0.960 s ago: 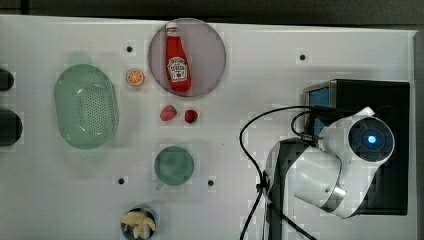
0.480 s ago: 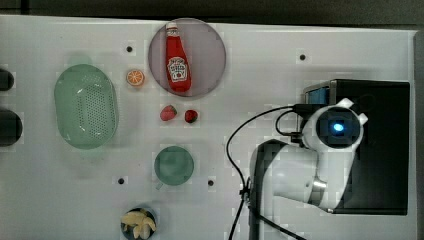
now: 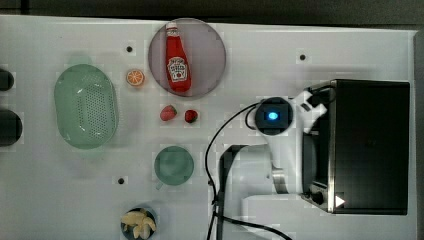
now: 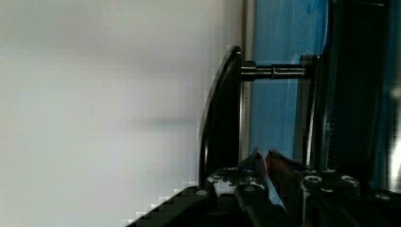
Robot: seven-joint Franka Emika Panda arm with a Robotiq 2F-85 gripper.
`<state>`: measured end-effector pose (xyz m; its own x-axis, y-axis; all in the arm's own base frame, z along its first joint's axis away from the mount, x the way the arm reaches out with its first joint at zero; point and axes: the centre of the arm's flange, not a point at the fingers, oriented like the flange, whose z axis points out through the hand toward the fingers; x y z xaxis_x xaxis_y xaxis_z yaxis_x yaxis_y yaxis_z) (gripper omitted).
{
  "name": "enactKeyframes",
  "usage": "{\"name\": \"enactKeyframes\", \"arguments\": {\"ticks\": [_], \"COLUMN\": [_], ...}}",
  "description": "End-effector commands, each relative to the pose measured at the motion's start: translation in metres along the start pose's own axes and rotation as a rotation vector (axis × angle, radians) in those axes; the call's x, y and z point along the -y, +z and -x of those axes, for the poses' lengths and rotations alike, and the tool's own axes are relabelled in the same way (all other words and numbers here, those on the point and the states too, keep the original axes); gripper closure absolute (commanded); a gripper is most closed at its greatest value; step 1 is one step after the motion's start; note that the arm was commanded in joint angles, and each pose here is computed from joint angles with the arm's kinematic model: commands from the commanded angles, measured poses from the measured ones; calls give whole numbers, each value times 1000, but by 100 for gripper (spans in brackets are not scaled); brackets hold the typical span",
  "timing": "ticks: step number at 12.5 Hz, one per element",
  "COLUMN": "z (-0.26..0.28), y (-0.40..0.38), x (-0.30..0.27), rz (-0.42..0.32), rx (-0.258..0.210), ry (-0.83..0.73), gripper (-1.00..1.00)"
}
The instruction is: Flap open oven.
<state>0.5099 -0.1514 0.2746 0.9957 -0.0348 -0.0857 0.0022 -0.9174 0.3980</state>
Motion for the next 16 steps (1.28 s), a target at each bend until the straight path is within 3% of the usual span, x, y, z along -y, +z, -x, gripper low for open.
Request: {"name": "enactKeyframes", "arguments": {"ticks": [1, 6, 9, 14, 16], "z": [-5, -6, -9, -12, -16], "y": [22, 57, 76, 94, 86], "x": [81, 145, 174, 196, 194], "rz": [50, 213, 291, 315, 297], "rx": [30, 1, 10, 20, -3], "ry": [39, 83, 22, -26, -13], "gripper": [65, 65, 65, 65, 65]}}
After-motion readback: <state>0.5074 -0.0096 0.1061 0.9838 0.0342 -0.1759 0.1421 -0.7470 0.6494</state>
